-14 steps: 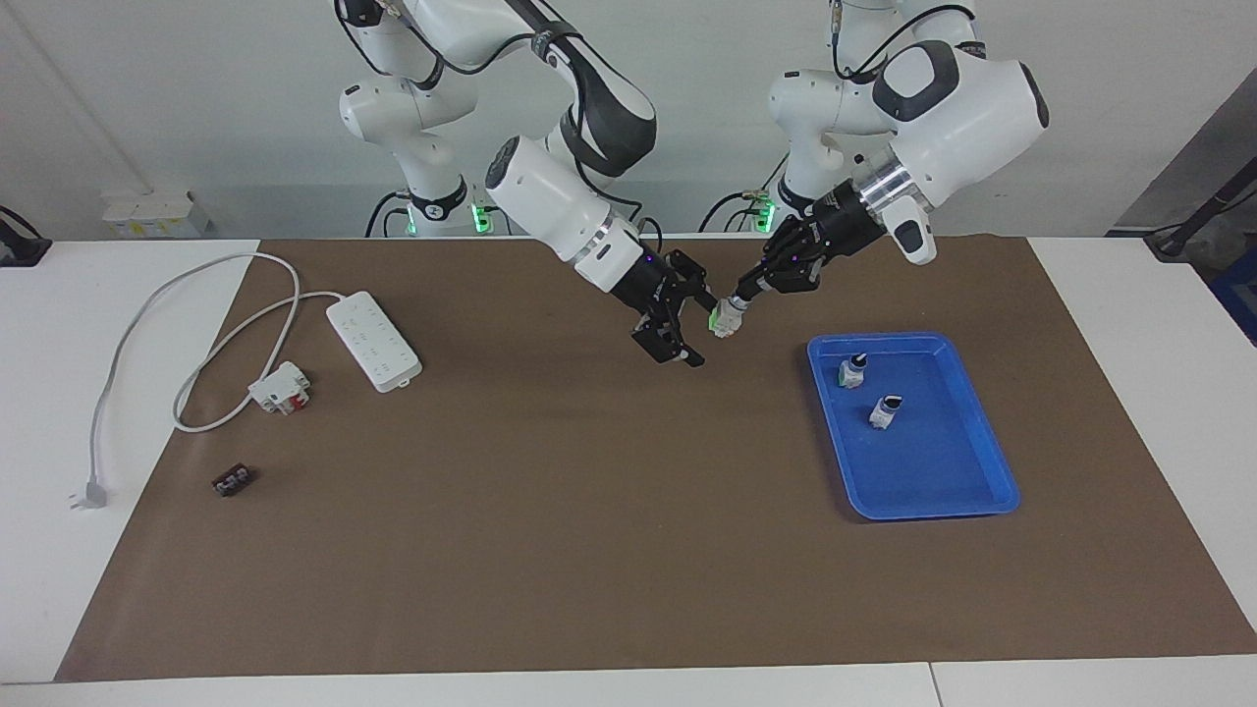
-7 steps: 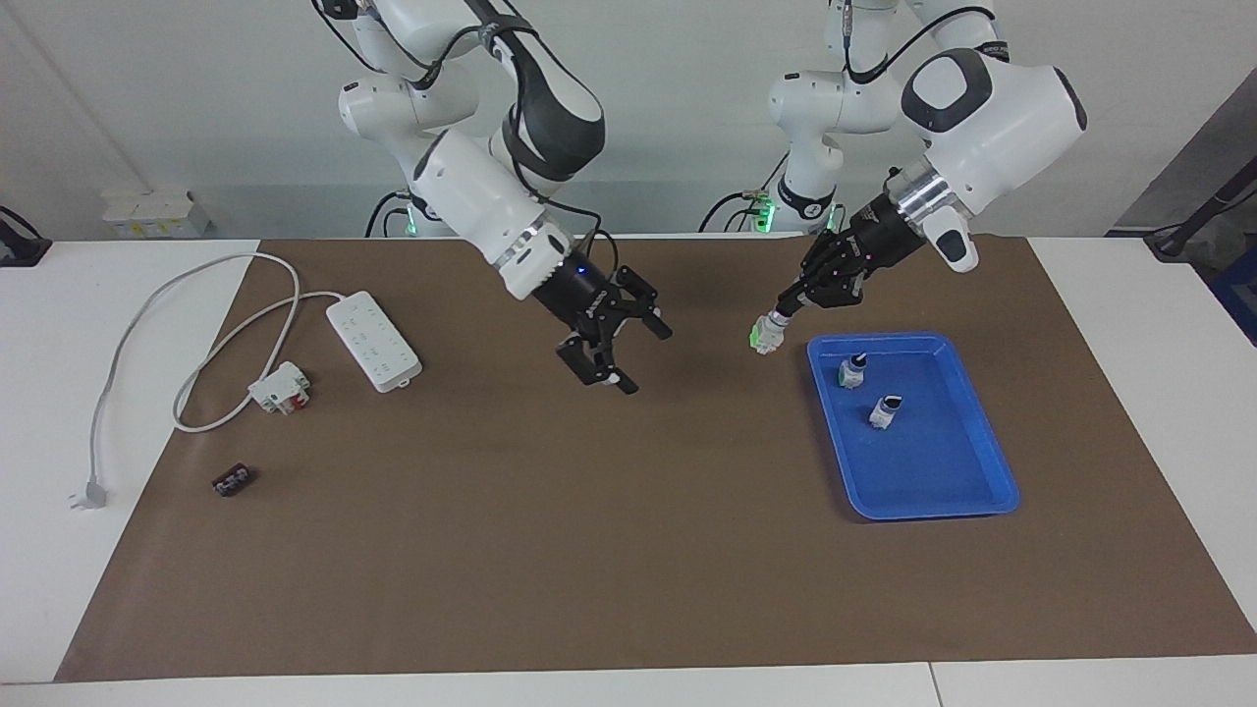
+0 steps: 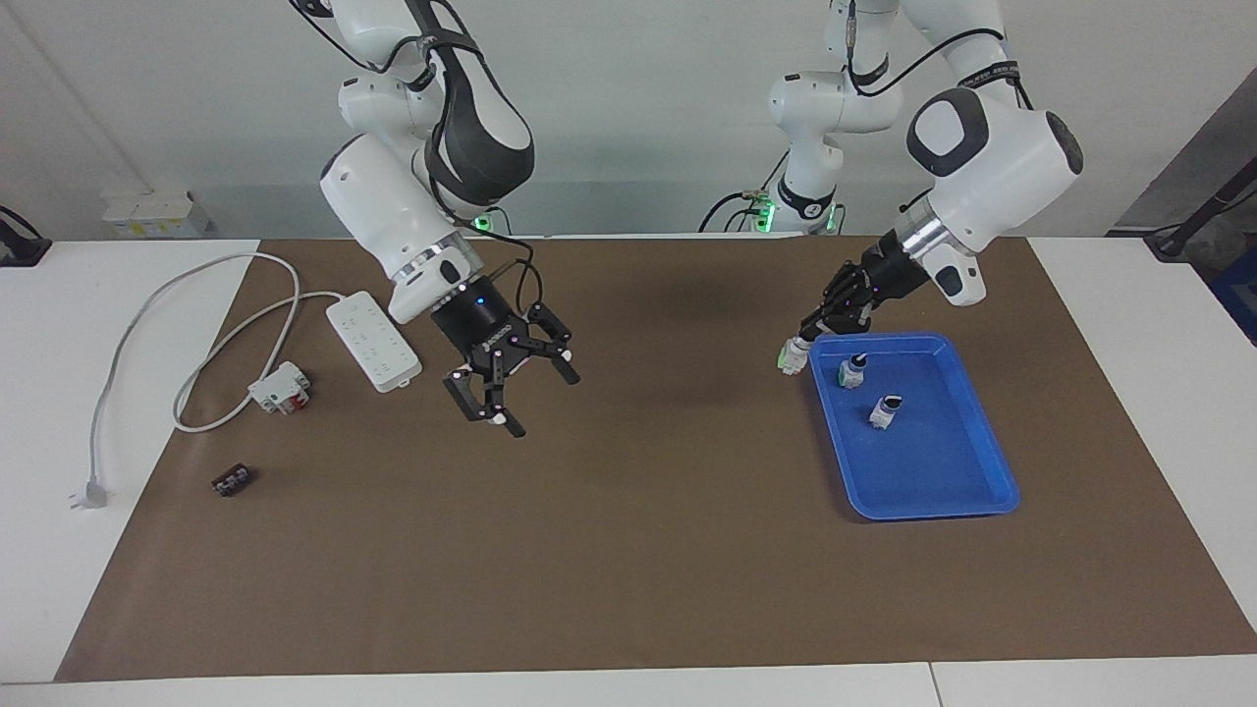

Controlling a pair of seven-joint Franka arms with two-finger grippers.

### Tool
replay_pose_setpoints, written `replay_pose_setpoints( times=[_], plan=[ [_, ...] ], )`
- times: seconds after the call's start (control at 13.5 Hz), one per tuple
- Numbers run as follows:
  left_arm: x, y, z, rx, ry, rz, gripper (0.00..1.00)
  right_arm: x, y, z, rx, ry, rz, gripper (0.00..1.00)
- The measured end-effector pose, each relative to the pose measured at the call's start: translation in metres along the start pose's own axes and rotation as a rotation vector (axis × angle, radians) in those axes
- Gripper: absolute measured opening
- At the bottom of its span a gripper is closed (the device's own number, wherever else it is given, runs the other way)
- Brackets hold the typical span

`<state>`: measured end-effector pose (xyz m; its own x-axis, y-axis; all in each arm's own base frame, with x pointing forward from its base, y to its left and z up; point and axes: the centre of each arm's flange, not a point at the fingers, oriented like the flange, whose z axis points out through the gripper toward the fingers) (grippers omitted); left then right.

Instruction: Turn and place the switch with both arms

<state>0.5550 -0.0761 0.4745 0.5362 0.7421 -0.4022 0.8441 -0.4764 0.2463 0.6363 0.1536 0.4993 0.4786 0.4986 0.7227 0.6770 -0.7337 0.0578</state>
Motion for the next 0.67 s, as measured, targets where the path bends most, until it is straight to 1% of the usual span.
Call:
replay_pose_setpoints(
  times=[0.07, 0.22, 0.37, 0.52, 0.67],
  plan=[
    [0.014, -0.006, 0.004, 0.035, 0.027, 0.080, 0.09, -0.002, 0.008, -0.003, -0.024, -0.021, 0.056, 1.00],
    [0.037, -0.015, 0.012, 0.079, 0.040, 0.240, 0.09, -0.003, 0.015, -0.007, -0.074, -0.067, 0.144, 1.00],
    [0.059, -0.027, 0.011, 0.115, 0.044, 0.388, 0.09, 0.002, 0.018, -0.010, -0.122, -0.149, 0.205, 1.00],
    [0.069, -0.034, 0.017, 0.185, 0.049, 0.520, 0.09, 0.020, 0.017, -0.021, -0.197, -0.252, 0.252, 1.00],
    [0.073, -0.034, 0.032, 0.225, 0.026, 0.630, 0.09, 0.034, 0.018, -0.033, -0.274, -0.320, 0.337, 1.00]
  ],
)
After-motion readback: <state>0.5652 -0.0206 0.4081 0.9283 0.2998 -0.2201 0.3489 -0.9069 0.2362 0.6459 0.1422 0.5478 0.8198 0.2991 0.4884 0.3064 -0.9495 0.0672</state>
